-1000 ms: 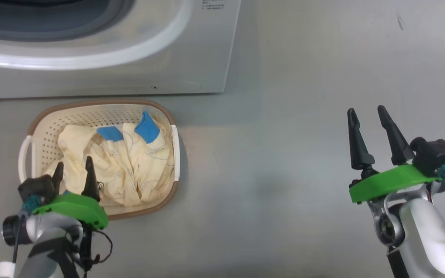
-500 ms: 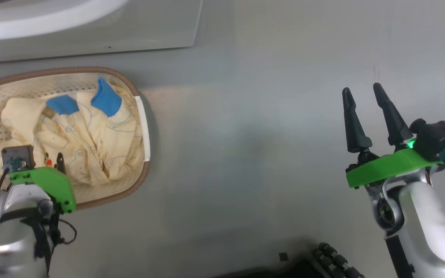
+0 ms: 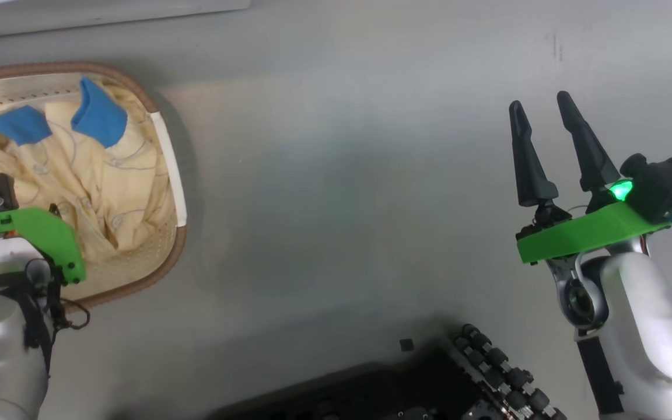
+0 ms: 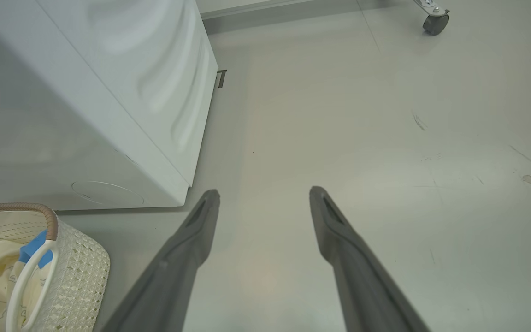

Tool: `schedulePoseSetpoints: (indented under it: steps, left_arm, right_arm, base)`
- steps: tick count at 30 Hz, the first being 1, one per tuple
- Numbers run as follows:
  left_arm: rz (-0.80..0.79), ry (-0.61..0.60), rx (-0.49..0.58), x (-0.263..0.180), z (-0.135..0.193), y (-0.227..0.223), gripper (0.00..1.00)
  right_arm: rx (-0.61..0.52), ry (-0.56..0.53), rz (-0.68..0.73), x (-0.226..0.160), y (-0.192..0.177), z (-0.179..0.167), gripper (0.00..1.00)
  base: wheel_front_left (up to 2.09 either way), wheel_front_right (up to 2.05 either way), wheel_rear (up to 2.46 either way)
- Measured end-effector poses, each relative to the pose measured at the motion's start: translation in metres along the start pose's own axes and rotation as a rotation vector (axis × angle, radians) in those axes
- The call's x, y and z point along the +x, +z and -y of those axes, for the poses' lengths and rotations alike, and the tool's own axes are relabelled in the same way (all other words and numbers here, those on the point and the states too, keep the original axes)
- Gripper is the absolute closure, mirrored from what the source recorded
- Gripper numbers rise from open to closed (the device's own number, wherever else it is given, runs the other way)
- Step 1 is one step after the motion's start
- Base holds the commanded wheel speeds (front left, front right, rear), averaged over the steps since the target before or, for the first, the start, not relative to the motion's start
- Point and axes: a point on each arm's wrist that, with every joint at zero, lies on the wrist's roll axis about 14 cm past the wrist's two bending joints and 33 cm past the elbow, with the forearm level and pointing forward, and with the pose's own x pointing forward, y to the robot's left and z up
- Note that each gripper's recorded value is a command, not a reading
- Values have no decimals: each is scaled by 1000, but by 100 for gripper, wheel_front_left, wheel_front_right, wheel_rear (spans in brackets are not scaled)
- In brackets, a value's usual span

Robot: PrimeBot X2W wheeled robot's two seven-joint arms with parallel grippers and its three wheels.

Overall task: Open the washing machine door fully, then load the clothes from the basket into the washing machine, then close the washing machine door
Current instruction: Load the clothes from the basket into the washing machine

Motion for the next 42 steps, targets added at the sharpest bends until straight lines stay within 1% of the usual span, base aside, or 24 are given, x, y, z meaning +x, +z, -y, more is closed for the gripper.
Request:
schedulePoseSetpoints:
  steps: [4, 12, 14, 22, 23, 24, 25, 33, 39, 42]
  left_arm:
    - [-50, -1, 4, 12, 5, -13, 0]
    - [-94, 17, 19, 34, -8, -9, 0]
    - [-111, 14, 4, 39, -6, -13, 0]
    - [-159, 23, -21, 41, -9, -24, 0]
    - [-162, 22, -26, 41, -8, -23, 1]
    - [-168, 21, -38, 42, -8, -23, 60]
    - [-170, 19, -46, 42, -7, -22, 100]
    - [-178, -7, -38, 41, 0, -19, 100]
    - [-159, -12, -36, 29, 4, -12, 100]
    - [-145, -35, -36, 13, 11, -9, 100]
  right_arm:
    - [-1, -13, -16, 1, -7, 5, 0]
    - [-13, -39, -45, 0, -19, 15, 0]
    - [-15, -44, -53, 1, -23, 17, 0]
    - [-10, -40, -56, 5, -27, 15, 0]
    - [-9, -38, -56, 6, -28, 15, 0]
    - [-8, -37, -56, 6, -28, 14, 0]
    - [-8, -35, -56, 7, -29, 14, 0]
    - [-7, -32, -50, 7, -27, 12, 0]
    - [-7, -24, -9, 9, -9, 10, 0]
    - [-3, -31, 7, 6, 0, 11, 0]
  base:
    - [0, 0, 0]
    - [0, 0, 0]
    - [0, 0, 0]
    - [0, 0, 0]
    - [0, 0, 0]
    - [0, 0, 0]
    - [0, 0, 0]
    - [0, 0, 0]
    - [0, 0, 0]
    - [0, 0, 0]
